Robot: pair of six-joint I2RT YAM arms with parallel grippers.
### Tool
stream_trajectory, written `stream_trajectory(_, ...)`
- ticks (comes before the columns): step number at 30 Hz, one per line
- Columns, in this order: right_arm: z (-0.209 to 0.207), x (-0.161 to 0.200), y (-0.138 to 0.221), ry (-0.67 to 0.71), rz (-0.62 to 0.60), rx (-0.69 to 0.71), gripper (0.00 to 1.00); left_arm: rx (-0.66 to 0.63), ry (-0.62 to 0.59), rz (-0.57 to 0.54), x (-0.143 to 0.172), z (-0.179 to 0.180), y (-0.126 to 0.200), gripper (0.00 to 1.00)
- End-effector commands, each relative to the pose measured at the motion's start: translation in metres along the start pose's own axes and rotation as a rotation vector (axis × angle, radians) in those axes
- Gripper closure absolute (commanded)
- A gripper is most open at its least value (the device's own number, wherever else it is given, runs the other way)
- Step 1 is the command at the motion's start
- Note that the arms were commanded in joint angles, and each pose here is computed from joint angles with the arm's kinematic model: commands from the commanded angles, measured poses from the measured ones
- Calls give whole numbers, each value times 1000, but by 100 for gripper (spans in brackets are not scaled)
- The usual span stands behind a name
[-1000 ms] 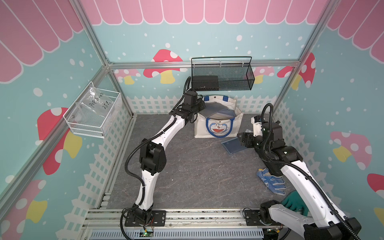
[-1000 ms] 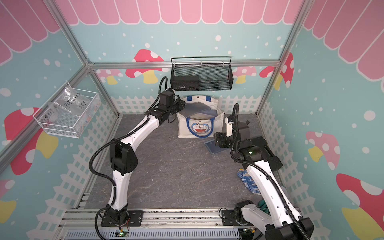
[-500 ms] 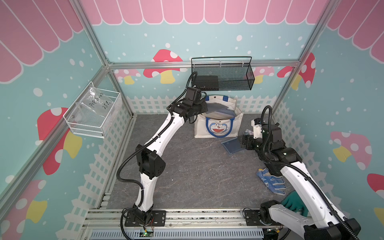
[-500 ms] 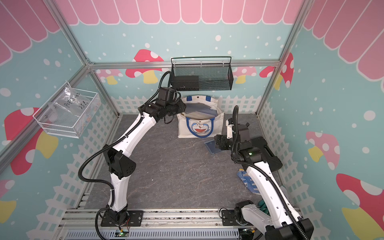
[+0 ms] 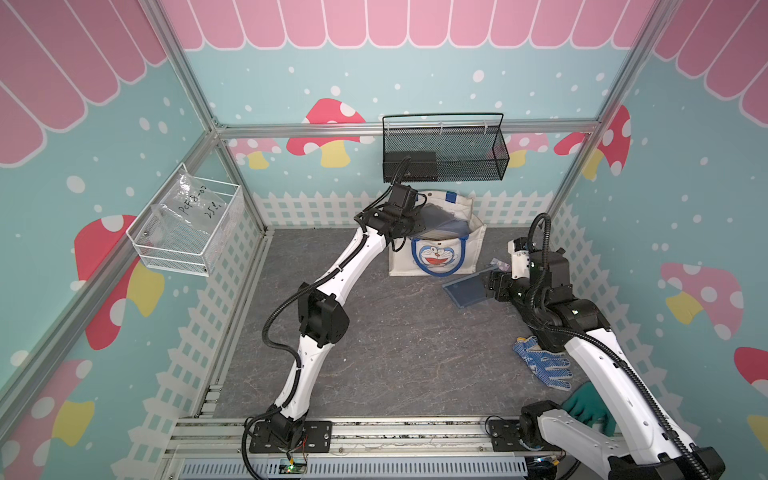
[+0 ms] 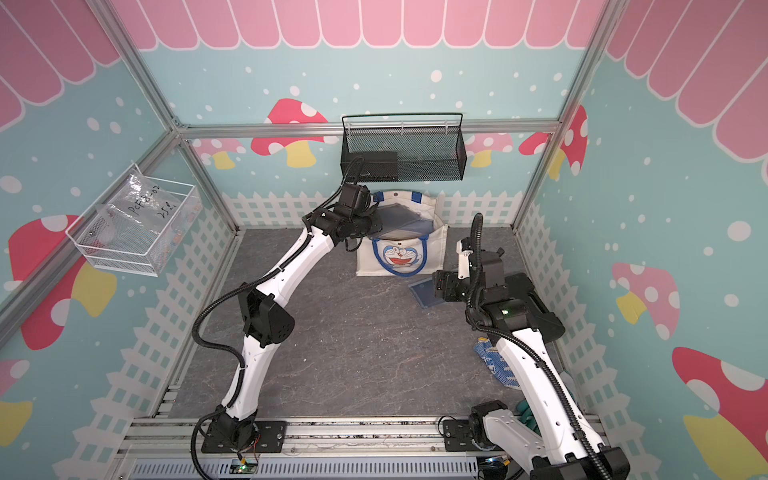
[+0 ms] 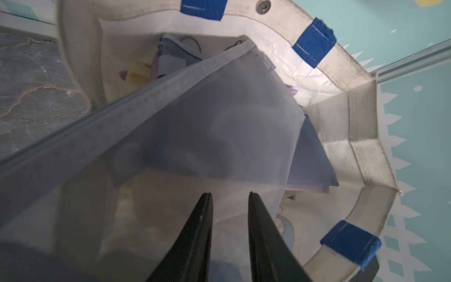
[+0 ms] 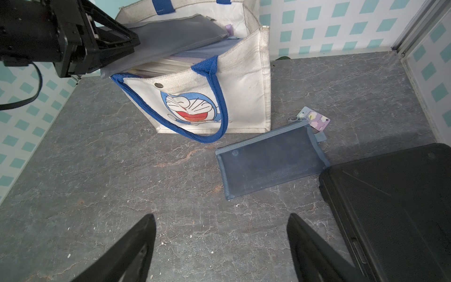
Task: Put the pencil pouch into the canvas bag
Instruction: Adjust the pencil pouch in the canvas bag.
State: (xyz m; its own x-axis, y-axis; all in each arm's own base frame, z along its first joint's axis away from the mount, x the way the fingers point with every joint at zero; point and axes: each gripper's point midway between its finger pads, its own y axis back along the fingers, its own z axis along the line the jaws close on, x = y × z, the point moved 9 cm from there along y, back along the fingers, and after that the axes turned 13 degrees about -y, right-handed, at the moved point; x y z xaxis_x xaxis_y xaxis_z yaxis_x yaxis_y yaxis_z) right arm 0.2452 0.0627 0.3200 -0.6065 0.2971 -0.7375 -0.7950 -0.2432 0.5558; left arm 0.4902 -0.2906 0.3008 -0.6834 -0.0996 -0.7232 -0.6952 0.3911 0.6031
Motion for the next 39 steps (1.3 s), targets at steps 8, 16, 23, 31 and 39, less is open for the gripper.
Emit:
stream_trajectory(8, -4, -3, 4, 6, -14, 22, 14, 34, -10, 16, -1, 0, -3, 71)
stream_trajectory(16, 2, -19, -8, 22, -20, 27, 12, 27, -146, 12, -18, 7, 86, 47)
stream_trajectory(23, 6, -27, -21, 0, -25, -18, 11, -74, -129, 114, 7, 28, 93, 45)
stream_trajectory(31, 7, -26, -18, -3, -22, -29, 11, 31, -60, 91, 7, 20, 57, 45)
stream_trajectory(39, 7, -29, -9, -4, -38, -17, 11, 66, -71, 79, 4, 9, 39, 68)
